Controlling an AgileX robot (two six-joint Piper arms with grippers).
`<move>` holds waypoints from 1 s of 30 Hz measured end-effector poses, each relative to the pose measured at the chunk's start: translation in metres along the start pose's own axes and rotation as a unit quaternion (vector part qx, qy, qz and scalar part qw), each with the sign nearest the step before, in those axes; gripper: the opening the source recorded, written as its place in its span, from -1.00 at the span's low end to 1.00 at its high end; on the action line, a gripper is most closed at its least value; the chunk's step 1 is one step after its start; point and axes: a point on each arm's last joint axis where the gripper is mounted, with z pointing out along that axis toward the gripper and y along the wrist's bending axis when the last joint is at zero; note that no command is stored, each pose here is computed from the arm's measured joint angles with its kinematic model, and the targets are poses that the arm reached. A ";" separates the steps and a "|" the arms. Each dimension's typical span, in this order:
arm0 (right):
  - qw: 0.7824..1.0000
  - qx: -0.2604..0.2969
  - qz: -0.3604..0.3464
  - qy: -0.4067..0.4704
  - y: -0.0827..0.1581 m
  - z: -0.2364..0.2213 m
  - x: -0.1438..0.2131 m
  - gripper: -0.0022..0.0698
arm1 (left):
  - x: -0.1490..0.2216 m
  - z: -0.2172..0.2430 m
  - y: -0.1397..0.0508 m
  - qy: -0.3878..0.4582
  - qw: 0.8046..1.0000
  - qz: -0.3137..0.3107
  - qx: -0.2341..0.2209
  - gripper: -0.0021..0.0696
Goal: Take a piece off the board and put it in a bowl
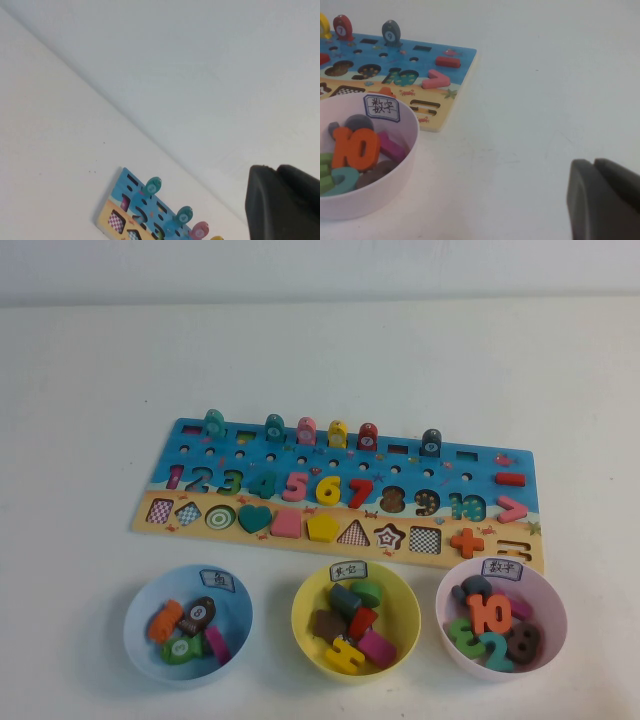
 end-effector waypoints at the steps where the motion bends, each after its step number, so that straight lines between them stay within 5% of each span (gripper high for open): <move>1: 1.000 0.000 0.000 0.000 0.000 0.000 0.000 -0.99 | -0.001 0.000 0.000 -0.003 1.000 0.000 0.000 -0.95; 14: 1.000 0.000 0.000 0.000 0.000 0.000 0.000 -0.99 | 0.003 0.000 0.000 0.014 0.998 -0.067 -0.003 -0.95; 16: 1.000 0.000 0.000 0.000 0.000 0.000 0.000 -0.99 | 0.005 0.000 -0.001 0.034 0.998 -0.050 -0.003 -0.95; 22: 1.000 0.000 0.000 0.000 0.000 0.000 0.000 -0.99 | -0.020 0.002 -0.045 0.129 0.987 0.098 0.006 -0.95; 25: 1.000 0.000 0.000 0.000 0.000 0.000 0.000 -0.99 | -0.044 0.012 -0.073 0.213 0.955 0.202 -0.027 -0.95; 30: 1.000 0.000 0.000 0.001 0.000 0.000 0.000 -0.99 | -0.090 0.041 -0.122 0.349 0.872 0.339 -0.056 -0.95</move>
